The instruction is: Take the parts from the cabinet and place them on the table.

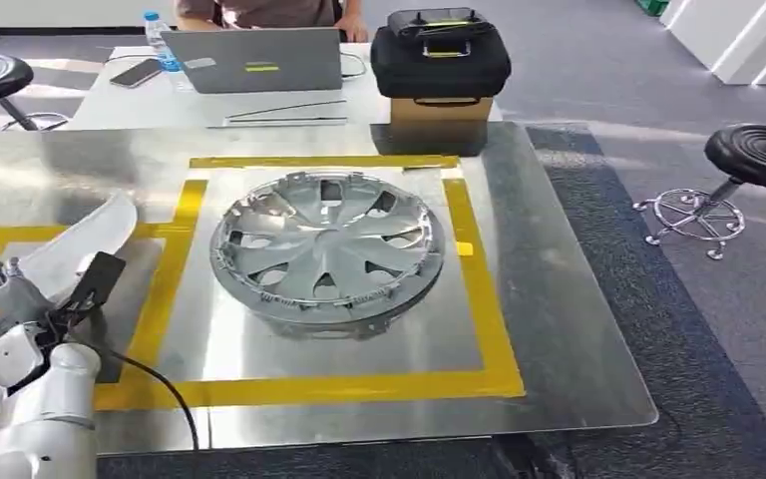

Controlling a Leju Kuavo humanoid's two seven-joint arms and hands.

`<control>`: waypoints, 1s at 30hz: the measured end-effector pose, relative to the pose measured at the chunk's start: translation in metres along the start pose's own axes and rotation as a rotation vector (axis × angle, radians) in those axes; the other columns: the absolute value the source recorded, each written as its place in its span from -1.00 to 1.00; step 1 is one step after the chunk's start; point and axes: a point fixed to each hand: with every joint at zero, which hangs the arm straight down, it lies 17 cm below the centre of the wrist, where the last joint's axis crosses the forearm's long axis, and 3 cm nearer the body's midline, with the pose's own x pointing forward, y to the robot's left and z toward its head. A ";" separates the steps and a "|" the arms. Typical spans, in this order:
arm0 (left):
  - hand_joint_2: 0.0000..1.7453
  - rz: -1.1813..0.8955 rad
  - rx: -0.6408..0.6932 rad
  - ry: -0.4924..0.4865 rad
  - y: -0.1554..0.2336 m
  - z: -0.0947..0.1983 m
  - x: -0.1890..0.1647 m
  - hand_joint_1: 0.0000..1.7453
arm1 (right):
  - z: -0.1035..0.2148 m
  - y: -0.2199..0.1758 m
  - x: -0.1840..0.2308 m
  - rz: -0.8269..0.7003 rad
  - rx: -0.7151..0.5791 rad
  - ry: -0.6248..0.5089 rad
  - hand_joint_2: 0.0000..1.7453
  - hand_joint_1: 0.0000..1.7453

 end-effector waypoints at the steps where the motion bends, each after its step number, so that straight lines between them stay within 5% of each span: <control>1: 1.00 0.016 0.012 -0.006 0.003 0.000 0.002 -1.00 | 0.001 0.001 -0.002 0.000 0.001 0.002 -1.00 -1.00; 10: 1.00 0.322 0.112 -0.133 0.053 0.001 0.051 -1.00 | 0.002 0.001 -0.004 -0.003 -0.001 0.002 -1.00 -1.00; 11: -1.00 0.327 0.116 -0.136 0.055 0.001 0.053 -1.00 | 0.002 0.002 -0.005 -0.003 -0.001 0.004 -1.00 -1.00; 17: -1.00 0.501 0.144 -0.239 0.077 0.011 0.078 -1.00 | 0.003 0.002 -0.007 -0.006 -0.003 0.005 -1.00 -1.00; 24: -1.00 0.825 0.219 -0.516 0.155 0.059 0.152 -1.00 | 0.004 0.000 -0.010 -0.023 -0.013 0.008 -1.00 -1.00; 30: -1.00 1.120 0.248 -0.752 0.211 0.109 0.178 -1.00 | 0.006 0.002 -0.016 -0.024 -0.012 0.015 -1.00 -1.00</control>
